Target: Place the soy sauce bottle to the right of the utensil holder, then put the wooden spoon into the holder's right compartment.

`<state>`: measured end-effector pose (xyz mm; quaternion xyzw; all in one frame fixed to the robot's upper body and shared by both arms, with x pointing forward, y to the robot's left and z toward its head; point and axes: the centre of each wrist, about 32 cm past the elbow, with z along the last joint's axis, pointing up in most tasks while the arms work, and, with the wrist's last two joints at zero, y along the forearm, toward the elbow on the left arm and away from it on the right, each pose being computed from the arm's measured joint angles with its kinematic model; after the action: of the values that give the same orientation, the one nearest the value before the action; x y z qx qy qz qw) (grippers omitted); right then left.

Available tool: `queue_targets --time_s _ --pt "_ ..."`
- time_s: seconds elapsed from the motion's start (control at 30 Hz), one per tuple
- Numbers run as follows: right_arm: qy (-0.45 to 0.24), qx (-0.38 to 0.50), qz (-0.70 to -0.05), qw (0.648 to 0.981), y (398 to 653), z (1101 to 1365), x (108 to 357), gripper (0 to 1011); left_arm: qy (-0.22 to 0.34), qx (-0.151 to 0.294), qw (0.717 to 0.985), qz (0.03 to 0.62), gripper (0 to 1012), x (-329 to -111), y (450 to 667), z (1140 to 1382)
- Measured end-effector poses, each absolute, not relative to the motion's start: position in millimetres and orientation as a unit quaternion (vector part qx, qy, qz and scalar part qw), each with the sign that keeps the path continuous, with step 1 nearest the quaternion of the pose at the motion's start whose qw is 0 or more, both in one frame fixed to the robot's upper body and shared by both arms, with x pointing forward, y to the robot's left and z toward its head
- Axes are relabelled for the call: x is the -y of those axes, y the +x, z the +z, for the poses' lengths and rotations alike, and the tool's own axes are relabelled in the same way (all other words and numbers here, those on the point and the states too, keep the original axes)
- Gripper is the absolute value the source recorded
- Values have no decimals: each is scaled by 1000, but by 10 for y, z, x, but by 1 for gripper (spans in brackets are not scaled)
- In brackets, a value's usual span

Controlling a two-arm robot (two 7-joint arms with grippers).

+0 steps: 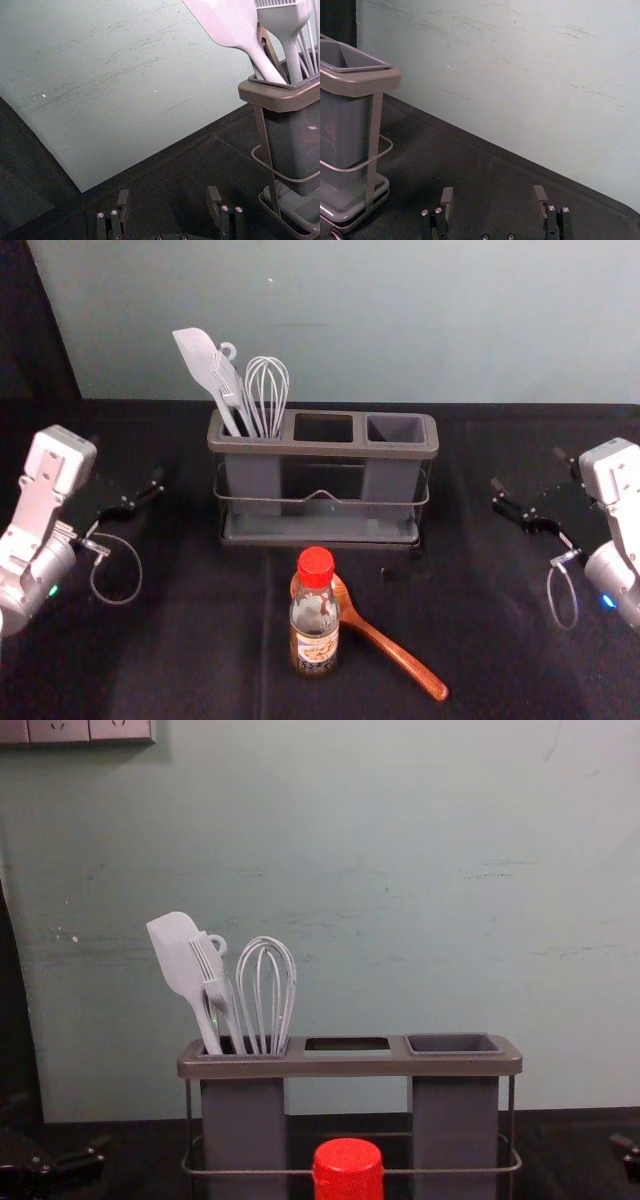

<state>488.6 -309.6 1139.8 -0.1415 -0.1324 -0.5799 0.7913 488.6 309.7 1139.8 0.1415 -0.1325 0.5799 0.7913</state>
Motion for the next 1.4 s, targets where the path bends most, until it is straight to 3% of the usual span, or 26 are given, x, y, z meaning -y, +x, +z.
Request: queue_targets --time_s 1.4 --pt "-141 132 -580 791 4886 11398 3097 1003 141 132 791 580 1000 -3097 4886 11398"
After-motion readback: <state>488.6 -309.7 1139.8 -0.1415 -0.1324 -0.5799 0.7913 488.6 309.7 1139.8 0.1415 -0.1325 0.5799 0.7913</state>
